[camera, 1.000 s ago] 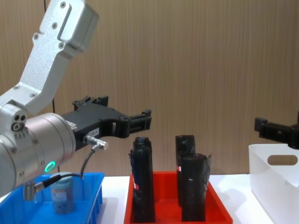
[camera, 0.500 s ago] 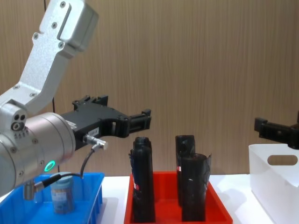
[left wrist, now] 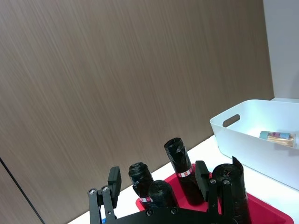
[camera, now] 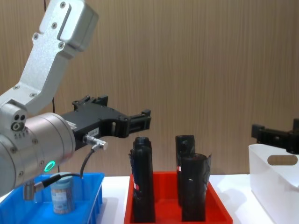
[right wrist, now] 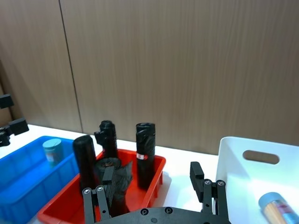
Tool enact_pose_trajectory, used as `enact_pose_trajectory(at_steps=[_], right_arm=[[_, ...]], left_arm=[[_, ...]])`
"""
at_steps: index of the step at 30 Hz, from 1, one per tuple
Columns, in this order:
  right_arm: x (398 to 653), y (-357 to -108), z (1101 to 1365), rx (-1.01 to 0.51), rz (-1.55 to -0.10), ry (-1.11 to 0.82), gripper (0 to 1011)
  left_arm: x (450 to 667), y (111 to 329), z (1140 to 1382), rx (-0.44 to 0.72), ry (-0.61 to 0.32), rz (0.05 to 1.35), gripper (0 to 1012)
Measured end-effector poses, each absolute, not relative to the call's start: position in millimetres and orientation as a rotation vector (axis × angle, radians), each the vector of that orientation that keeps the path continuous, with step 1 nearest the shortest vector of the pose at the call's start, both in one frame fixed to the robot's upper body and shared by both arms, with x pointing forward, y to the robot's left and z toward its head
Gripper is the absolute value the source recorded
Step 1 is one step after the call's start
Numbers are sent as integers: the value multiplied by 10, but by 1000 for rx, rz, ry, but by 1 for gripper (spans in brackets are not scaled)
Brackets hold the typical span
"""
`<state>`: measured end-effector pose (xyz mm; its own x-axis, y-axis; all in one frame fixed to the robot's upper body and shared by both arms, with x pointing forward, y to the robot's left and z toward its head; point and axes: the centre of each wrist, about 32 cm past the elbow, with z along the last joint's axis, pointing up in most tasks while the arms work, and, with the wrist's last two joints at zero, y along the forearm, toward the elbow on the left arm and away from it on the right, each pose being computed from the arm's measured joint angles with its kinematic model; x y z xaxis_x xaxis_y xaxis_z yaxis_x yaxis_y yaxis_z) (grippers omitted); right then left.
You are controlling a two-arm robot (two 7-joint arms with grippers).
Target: Pick the cotton swabs from the blue box and place them into the white box.
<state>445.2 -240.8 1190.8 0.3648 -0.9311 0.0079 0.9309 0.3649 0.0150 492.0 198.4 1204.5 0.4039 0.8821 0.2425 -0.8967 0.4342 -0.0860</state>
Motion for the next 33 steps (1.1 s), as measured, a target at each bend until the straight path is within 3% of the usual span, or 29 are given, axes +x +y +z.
enact_pose_trajectory(at_steps=[17, 33], right_arm=[[4645, -2511, 11922, -105, -1059, 51, 1002], [5058, -2481, 11826, -195, -951, 55, 1002]], left_arm=[[4920, 1984, 12044, 61, -267, 1124, 1004], [4920, 1984, 12044, 61, -268, 1124, 1004]])
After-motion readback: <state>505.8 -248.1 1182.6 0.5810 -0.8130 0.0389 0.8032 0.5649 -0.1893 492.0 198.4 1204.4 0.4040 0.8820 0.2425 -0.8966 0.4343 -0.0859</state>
